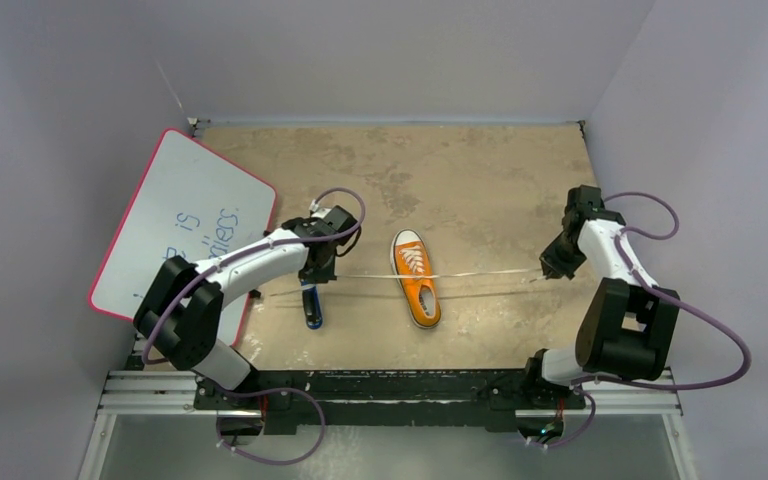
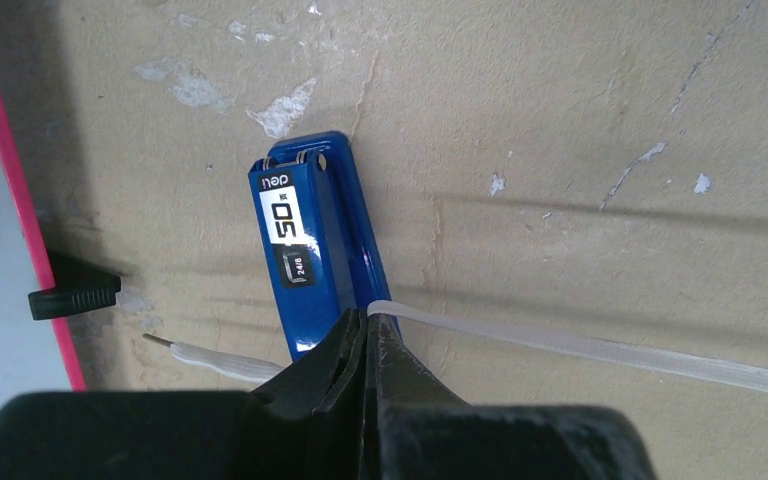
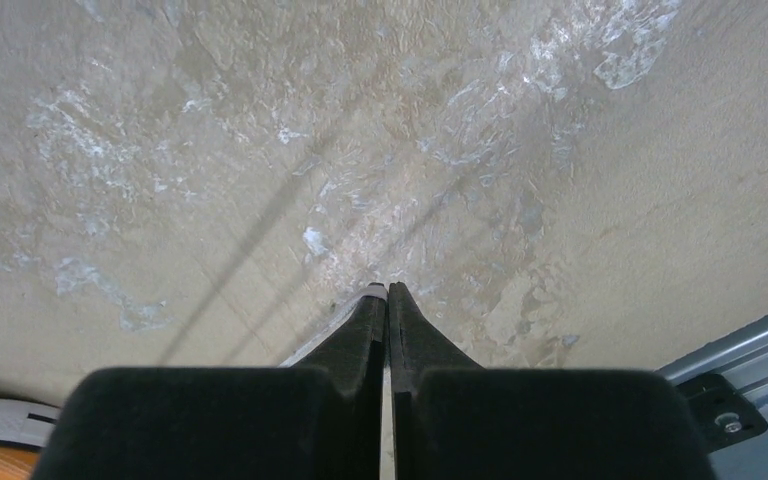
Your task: Tie the shoes
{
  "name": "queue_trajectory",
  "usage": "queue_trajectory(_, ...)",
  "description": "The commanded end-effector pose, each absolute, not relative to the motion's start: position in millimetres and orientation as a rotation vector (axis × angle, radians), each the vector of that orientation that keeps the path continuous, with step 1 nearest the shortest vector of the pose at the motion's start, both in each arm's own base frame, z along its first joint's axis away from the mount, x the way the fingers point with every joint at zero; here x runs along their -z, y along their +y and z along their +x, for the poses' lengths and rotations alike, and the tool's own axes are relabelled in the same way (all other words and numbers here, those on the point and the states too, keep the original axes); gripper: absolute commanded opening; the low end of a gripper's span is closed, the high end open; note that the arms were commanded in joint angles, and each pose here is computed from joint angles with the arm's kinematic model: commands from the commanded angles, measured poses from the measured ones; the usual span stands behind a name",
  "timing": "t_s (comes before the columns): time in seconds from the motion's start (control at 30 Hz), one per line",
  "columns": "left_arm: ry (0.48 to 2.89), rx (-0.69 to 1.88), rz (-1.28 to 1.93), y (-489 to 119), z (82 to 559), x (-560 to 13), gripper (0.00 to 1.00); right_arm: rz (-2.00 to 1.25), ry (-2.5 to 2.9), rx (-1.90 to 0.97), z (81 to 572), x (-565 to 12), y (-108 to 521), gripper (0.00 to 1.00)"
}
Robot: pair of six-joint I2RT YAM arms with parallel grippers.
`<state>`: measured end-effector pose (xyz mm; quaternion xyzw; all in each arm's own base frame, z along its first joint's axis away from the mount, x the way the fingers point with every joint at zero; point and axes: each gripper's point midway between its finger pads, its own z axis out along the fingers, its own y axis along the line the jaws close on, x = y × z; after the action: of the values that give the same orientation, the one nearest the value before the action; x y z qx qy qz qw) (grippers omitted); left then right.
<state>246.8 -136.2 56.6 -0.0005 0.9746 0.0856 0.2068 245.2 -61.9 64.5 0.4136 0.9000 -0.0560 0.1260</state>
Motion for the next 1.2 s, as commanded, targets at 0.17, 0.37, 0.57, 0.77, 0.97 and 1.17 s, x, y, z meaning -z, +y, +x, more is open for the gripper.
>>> queue_trajectory(0.17,2.744,-0.177,0.069,-139,244,-65,0.0,0.909,2.537,0.021,288,-84,-64,0.0)
queue_trajectory(0.37,2.739,-0.049,0.111,-159,251,-95,0.23,0.716,2.563,-0.191,292,-94,-36,0.0)
queue_trajectory(0.57,2.634,0.092,0.14,-179,268,-137,0.45,0.568,2.555,-0.259,292,-108,-22,0.27)
queue_trajectory(0.77,2.579,0.324,0.117,-222,290,-145,0.55,0.333,2.602,-0.266,309,-119,14,0.57)
queue_trajectory(0.97,2.64,0.645,0.086,-286,305,-99,0.41,0.058,2.688,-0.668,322,-104,111,0.73)
queue_trajectory(1.17,2.545,1.016,0.02,-336,311,-87,0.47,0.041,2.52,-1.328,323,-114,178,0.74)
